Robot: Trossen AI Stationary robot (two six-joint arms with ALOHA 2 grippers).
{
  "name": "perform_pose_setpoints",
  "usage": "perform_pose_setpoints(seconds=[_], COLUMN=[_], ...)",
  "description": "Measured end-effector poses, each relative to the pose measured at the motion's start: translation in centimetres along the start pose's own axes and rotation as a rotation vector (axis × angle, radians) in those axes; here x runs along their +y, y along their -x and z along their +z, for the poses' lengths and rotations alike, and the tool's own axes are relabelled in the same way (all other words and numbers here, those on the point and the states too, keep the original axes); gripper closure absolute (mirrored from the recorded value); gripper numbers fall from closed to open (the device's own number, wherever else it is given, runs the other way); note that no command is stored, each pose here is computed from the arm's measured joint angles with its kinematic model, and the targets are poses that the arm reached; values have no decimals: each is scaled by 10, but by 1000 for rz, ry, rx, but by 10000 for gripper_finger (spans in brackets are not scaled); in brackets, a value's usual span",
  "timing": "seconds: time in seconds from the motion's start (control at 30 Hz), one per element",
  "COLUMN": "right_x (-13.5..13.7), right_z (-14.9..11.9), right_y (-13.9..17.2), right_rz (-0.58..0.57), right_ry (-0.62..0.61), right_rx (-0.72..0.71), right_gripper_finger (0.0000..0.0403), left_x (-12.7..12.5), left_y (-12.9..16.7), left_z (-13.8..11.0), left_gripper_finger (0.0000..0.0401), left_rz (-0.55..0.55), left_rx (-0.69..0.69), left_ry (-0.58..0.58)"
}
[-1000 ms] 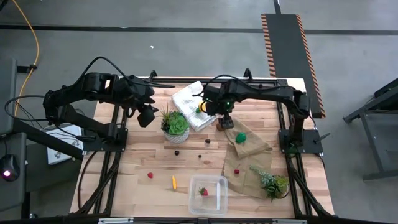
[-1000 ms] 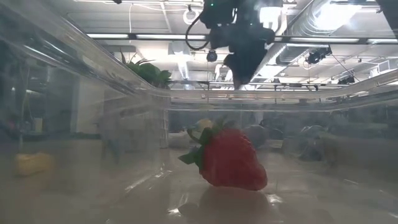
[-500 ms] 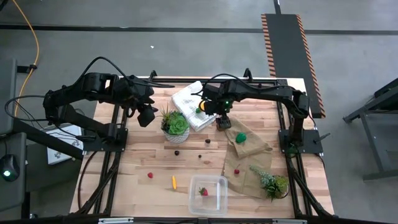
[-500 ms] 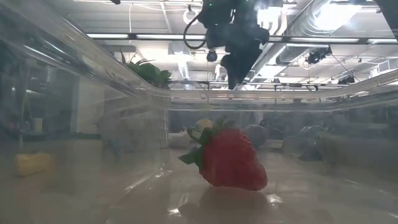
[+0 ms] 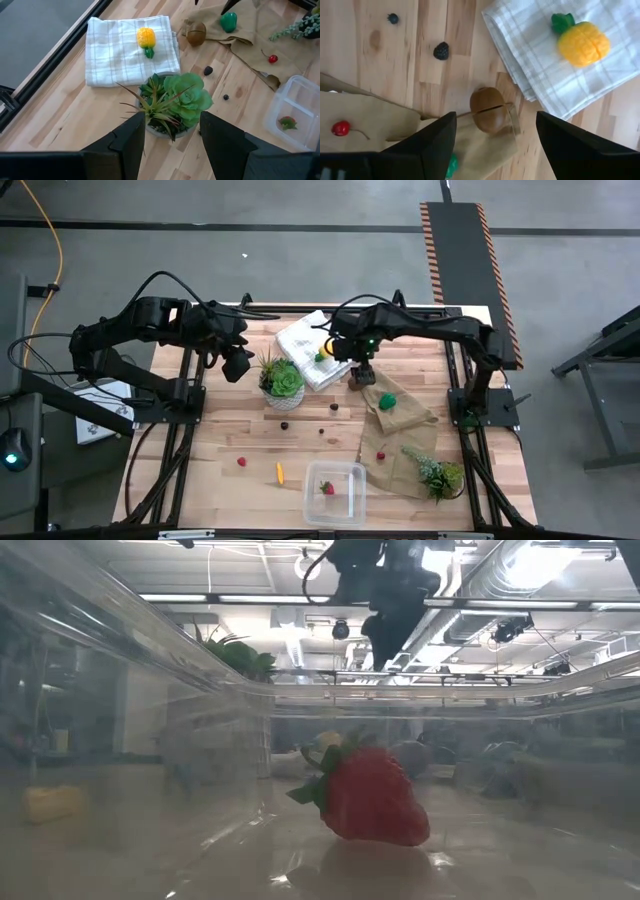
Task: Pick and placing Produce into tupperware
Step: Put the brown kiwi into the transparent bin
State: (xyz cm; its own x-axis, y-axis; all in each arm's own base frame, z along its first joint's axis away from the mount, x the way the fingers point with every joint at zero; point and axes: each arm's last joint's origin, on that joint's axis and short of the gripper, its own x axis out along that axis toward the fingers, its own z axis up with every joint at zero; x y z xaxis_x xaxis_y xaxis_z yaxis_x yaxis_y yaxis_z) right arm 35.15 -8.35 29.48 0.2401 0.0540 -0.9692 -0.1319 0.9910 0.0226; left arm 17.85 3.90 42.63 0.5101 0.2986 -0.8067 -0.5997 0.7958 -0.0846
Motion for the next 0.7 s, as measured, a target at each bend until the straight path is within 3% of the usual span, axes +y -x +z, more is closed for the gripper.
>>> perform_pose_setpoints(seconds=[0.17, 0.27, 0.43, 0.7], right_x=[1, 7, 14, 15], right_z=[-6, -24, -46, -49], right_y=[-7, -18, -22, -23], right_rz=[6, 19, -31, -59], right_ry=[-1, -1, -19, 1], right_rx=[18, 58, -5, -26], right_gripper_finger=[137, 137, 137, 137], left_x=[0, 0, 0, 1], left_y=[0, 0, 0, 0], left_z=[0, 0, 0, 0], left_gripper_finger=[222, 222, 222, 222], left_rz=[0, 0, 0, 24], left_rx=[-1, 0, 0, -12], left_ry=[14, 22, 24, 26])
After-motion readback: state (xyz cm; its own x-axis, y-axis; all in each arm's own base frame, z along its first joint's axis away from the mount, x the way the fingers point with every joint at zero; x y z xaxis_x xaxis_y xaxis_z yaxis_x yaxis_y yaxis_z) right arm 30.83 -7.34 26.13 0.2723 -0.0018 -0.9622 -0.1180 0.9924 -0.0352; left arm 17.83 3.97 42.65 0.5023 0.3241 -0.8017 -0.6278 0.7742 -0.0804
